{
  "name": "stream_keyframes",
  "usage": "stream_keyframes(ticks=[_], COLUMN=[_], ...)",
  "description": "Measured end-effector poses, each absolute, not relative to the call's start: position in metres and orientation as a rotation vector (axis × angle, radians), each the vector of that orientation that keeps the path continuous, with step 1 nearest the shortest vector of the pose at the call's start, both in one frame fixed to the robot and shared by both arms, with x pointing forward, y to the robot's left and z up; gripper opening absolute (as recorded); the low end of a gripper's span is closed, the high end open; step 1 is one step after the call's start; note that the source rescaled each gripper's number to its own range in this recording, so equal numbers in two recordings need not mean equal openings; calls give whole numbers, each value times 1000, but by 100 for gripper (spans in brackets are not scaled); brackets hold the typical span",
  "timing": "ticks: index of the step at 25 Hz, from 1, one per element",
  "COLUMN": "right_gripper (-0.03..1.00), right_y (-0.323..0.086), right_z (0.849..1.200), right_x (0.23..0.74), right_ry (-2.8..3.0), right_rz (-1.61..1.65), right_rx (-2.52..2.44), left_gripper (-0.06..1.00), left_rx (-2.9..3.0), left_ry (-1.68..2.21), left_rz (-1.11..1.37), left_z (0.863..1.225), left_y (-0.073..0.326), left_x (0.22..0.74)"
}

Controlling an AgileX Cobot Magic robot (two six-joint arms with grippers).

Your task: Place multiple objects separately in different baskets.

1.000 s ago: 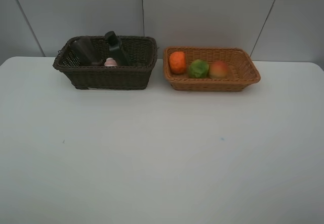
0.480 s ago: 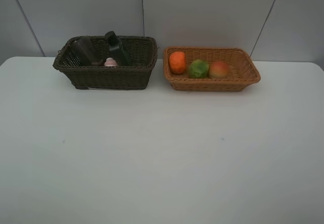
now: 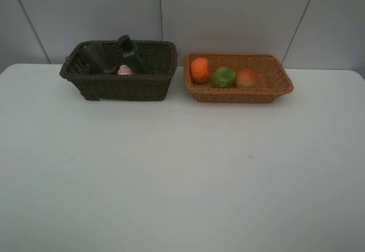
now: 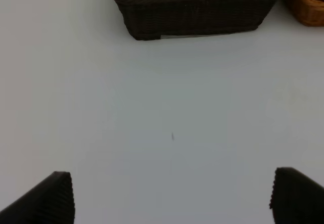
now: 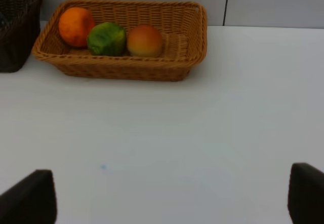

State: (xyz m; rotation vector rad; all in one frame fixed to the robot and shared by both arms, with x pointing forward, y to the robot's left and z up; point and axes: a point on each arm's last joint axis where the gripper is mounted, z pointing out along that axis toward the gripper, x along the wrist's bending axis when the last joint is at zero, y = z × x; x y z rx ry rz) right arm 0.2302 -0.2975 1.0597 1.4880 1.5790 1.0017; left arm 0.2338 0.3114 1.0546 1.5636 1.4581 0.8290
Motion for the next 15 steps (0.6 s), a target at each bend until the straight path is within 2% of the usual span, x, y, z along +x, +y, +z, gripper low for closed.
stream_keyframes(ticks=[15], right_gripper=[97], right_y=[-298], right_z=[1060], right_x=[230], right_ry=[1579], right_rz=[1002], right_rx=[1488], left_gripper=[100], left_rx=[1563], left_ry=[1457], left_rz=[830], left_z=[1055], left_y=[311], left_x=[234])
